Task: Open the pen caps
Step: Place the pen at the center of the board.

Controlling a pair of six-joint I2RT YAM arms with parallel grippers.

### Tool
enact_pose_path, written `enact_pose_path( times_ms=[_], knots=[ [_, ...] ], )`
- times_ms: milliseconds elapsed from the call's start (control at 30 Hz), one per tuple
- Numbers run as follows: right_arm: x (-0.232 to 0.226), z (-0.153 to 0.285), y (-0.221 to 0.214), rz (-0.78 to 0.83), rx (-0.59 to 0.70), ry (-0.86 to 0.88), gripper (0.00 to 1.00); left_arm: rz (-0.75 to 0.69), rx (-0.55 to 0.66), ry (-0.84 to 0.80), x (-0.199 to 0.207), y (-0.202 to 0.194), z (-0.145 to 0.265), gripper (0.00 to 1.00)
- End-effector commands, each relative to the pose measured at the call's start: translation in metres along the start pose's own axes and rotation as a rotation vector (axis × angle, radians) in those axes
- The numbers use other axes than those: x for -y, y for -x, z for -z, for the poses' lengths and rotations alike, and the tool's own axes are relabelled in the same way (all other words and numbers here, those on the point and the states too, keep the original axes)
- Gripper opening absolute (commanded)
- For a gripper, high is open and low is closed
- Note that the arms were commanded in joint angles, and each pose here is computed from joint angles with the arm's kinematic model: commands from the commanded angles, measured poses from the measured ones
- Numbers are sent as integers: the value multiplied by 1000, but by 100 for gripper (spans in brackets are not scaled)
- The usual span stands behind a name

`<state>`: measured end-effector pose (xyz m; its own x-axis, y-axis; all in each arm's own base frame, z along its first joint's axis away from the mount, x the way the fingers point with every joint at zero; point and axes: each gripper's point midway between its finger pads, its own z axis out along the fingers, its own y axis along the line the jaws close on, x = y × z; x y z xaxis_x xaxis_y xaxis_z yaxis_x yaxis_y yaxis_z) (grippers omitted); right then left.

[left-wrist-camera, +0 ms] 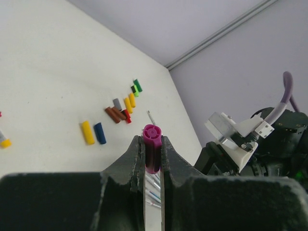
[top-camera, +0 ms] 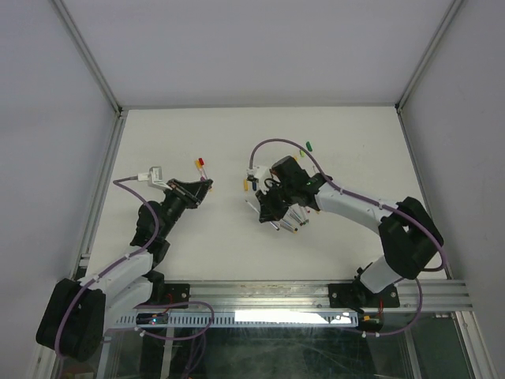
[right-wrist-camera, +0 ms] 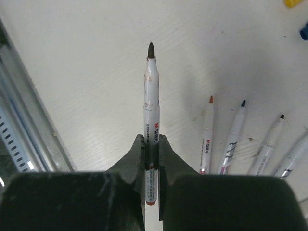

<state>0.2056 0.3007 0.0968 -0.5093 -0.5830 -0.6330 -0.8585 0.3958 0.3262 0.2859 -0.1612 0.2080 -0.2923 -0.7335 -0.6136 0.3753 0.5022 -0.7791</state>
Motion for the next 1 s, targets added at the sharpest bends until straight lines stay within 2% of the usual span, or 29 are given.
enact_pose_path(
  times_ms=[0,367,567,800,967],
  knots=[
    [18,-3,8,52,-31,-120,0,50,-48,14,-8,-12,1,0],
    [27,-33,-17,52,-193,-217,1,183,-170,216,-55,-48,-10,0],
    [28,-35,-25,89,-245,-240,11,205,-220,320,-78,-65,-18,0],
    [36,-38,-34,96,-298,-275,14,226,-273,409,-97,-82,-28,0],
    [37,-38,-35,95,-302,-277,22,227,-289,419,-96,-87,-34,0]
  ],
)
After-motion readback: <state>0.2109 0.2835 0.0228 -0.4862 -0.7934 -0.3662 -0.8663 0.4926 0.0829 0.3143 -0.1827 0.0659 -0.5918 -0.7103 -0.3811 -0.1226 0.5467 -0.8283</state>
